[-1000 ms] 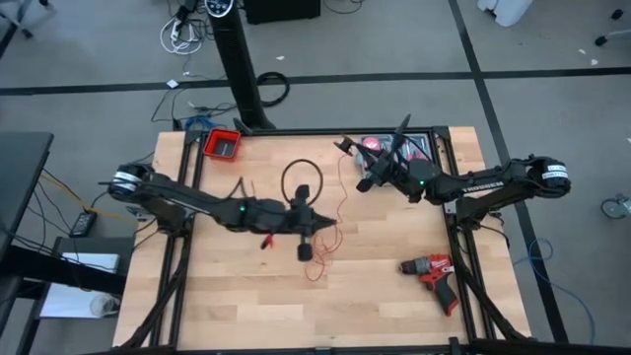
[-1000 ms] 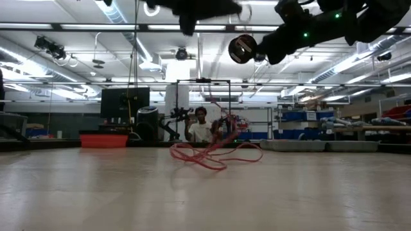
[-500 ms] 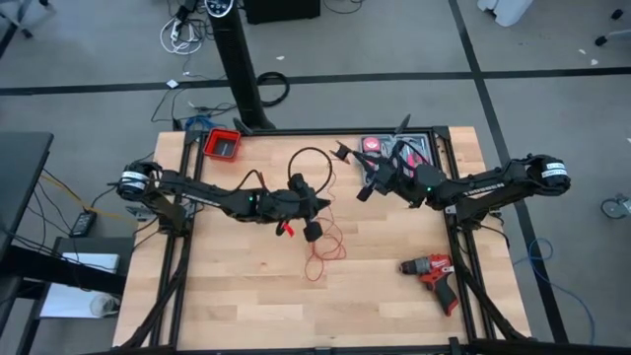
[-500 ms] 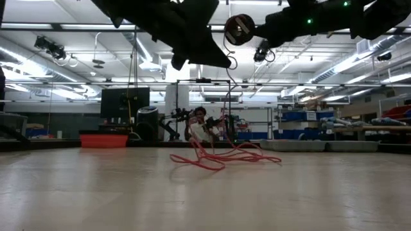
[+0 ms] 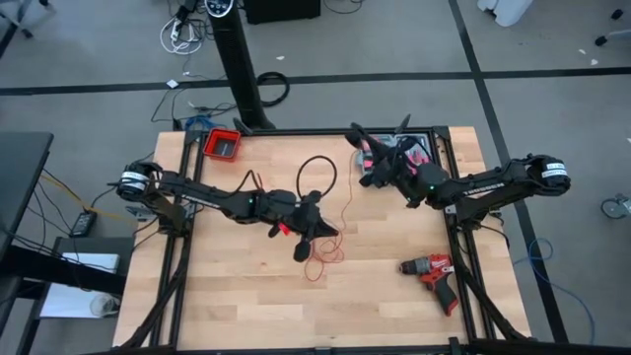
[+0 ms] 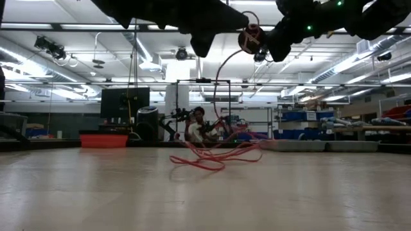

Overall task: Coil cords
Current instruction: Uncoil the red wire from the black spool

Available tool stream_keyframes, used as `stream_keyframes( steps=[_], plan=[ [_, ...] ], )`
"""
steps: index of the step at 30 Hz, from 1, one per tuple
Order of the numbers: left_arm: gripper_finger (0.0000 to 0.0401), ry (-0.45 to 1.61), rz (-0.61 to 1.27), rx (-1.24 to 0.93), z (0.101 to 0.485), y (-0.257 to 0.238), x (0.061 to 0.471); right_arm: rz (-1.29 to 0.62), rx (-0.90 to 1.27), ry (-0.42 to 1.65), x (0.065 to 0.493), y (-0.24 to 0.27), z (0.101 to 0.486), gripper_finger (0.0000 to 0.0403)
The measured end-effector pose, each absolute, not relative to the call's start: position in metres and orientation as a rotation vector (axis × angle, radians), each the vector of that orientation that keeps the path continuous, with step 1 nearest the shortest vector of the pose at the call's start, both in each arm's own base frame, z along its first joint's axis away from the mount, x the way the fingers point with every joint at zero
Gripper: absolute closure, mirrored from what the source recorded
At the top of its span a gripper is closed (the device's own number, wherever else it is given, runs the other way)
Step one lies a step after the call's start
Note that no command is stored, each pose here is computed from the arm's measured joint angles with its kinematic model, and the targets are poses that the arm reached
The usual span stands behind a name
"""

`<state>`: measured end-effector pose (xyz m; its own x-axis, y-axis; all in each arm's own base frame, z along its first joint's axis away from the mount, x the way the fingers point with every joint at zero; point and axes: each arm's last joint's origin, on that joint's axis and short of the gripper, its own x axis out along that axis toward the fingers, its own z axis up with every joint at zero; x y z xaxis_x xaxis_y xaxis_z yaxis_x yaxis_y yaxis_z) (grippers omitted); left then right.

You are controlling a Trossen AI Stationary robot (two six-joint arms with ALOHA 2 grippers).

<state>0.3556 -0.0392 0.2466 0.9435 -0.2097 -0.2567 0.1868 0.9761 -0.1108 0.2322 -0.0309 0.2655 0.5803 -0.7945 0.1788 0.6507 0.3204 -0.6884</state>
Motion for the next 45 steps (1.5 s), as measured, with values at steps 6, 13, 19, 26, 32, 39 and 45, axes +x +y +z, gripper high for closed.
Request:
stream_keyframes(
  steps=[6,13,19,26,32,39,45],
  plan=[
    [0.0401,0.242,-0.208,-0.116,0.250,-0.040,0.356,-0.979,-0.764,0.155,0.231,-0.030,0.270,0.0403],
    [0.0401,0.238,-0.231,-0.198,0.236,-0.041,0.366,-0.987,-0.733,0.064,0.228,-0.025,0.278,0.0403],
    [0.0401,0.317,-0.283,-0.282,0.204,-0.045,0.378,-0.984,-0.738,0.065,0.229,-0.025,0.277,0.0403],
    [0.0401,0.401,-0.134,-0.271,0.187,-0.037,0.380,-0.923,-0.722,0.012,0.229,-0.014,0.279,0.0403],
    [0.0401,0.506,0.024,-0.303,0.177,-0.021,0.376,-0.853,-0.702,-0.081,0.228,0.002,0.284,0.0403],
    [0.0401,0.581,0.101,-0.332,0.170,-0.006,0.372,-0.783,-0.712,-0.125,0.223,0.022,0.289,0.0402],
    [0.0401,0.580,0.134,-0.331,0.169,0.001,0.372,-0.710,-0.713,-0.179,0.214,0.043,0.295,0.0402]
  ],
)
